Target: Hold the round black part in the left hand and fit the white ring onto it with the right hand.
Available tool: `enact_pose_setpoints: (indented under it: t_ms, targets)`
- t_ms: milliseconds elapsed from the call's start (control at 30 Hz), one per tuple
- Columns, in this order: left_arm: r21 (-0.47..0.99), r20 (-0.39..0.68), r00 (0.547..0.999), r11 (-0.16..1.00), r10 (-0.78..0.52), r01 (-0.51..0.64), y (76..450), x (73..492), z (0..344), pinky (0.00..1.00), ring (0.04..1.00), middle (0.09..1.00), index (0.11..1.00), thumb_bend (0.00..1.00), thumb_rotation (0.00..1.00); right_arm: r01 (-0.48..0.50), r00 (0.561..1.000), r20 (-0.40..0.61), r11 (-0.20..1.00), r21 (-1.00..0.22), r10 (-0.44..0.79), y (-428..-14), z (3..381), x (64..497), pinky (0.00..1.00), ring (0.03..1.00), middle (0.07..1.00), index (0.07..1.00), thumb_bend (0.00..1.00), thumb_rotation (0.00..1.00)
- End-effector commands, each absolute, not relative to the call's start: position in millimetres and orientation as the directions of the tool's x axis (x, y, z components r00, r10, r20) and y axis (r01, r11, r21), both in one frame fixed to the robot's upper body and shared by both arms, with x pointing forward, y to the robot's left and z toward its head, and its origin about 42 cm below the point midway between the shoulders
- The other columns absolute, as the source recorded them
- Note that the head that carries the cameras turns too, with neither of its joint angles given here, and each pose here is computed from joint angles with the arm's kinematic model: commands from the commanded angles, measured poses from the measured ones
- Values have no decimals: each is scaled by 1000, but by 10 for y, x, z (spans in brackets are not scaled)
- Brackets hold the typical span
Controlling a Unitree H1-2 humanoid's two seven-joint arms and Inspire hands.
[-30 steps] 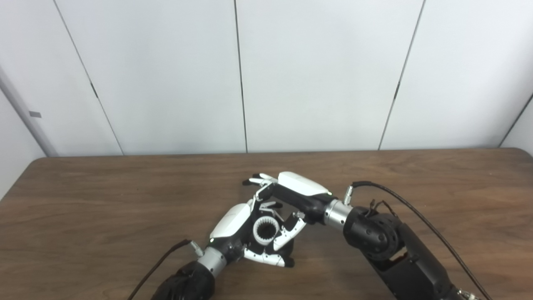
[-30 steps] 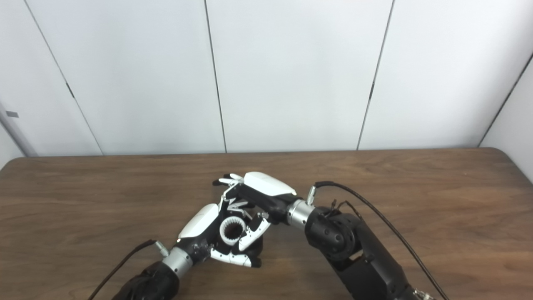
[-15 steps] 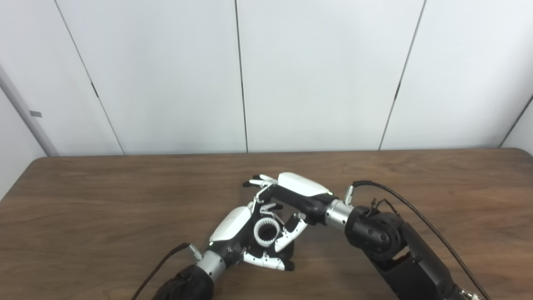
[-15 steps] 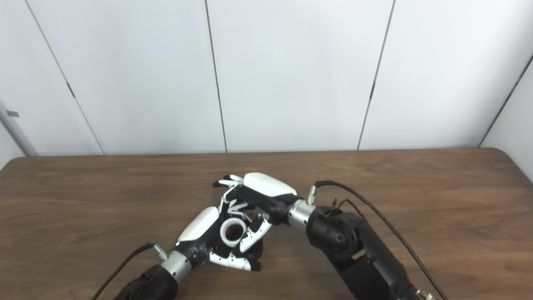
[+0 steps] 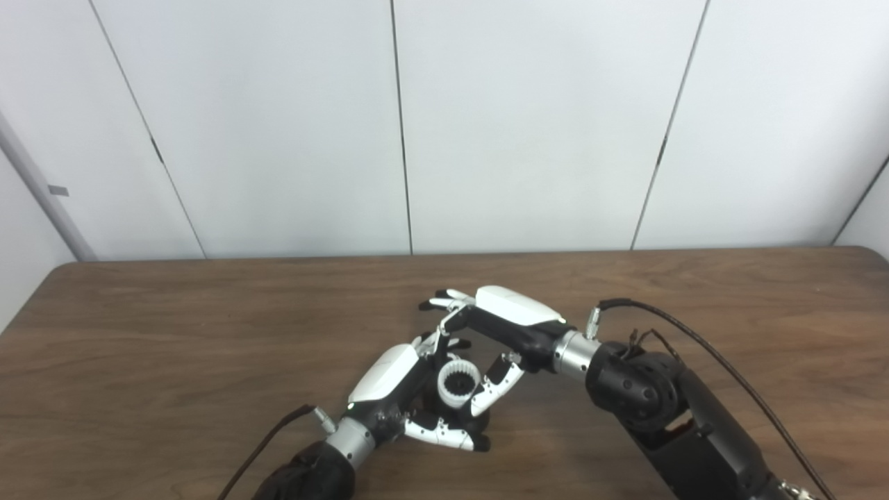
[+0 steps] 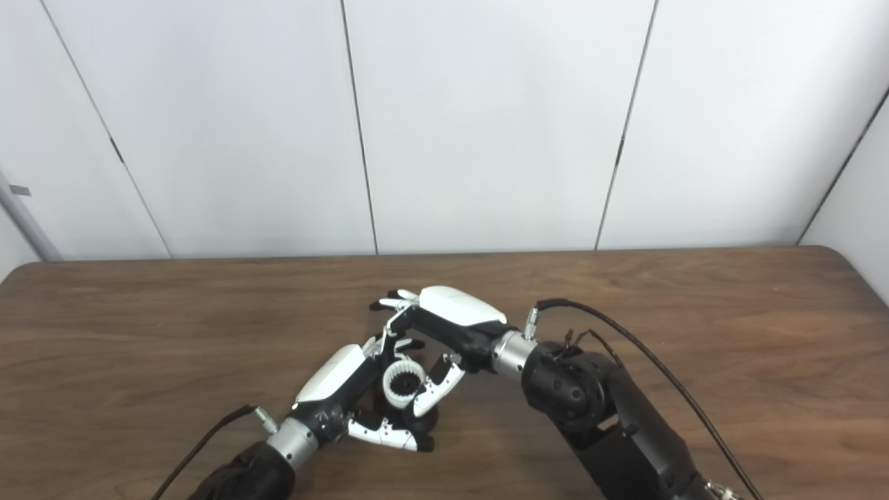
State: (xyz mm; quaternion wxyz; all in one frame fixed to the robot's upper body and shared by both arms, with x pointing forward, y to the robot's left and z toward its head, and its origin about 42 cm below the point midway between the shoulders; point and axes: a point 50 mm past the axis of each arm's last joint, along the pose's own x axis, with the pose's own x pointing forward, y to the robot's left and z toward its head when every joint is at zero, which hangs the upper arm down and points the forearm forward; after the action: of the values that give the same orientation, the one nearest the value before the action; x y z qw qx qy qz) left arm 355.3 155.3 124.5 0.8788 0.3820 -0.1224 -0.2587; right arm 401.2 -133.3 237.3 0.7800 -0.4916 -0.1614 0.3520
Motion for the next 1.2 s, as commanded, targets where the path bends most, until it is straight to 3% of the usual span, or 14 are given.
enact_pose_setpoints:
  t_ms: [0, 367, 1167]
  targets:
    - [736, 3, 824, 559, -567, 381, 1543, 3550, 1229, 1000, 1000, 907, 479, 517, 45, -311, 709, -23, 282, -908, 705, -1348, 2630, 4069, 939, 1000, 940, 475, 518, 127]
    - [732, 9, 824, 565, -567, 381, 1563, 3533, 1245, 1000, 1000, 906, 479, 517, 46, -324, 724, -38, 292, -900, 689, -1415, 2604, 4059, 941, 1000, 945, 477, 518, 126]
    - [736, 14, 813, 556, -583, 386, 1386, 3515, 1282, 1000, 1000, 912, 480, 517, 46, -386, 705, -47, 327, -863, 707, -1248, 2419, 3970, 977, 1000, 951, 479, 518, 125]
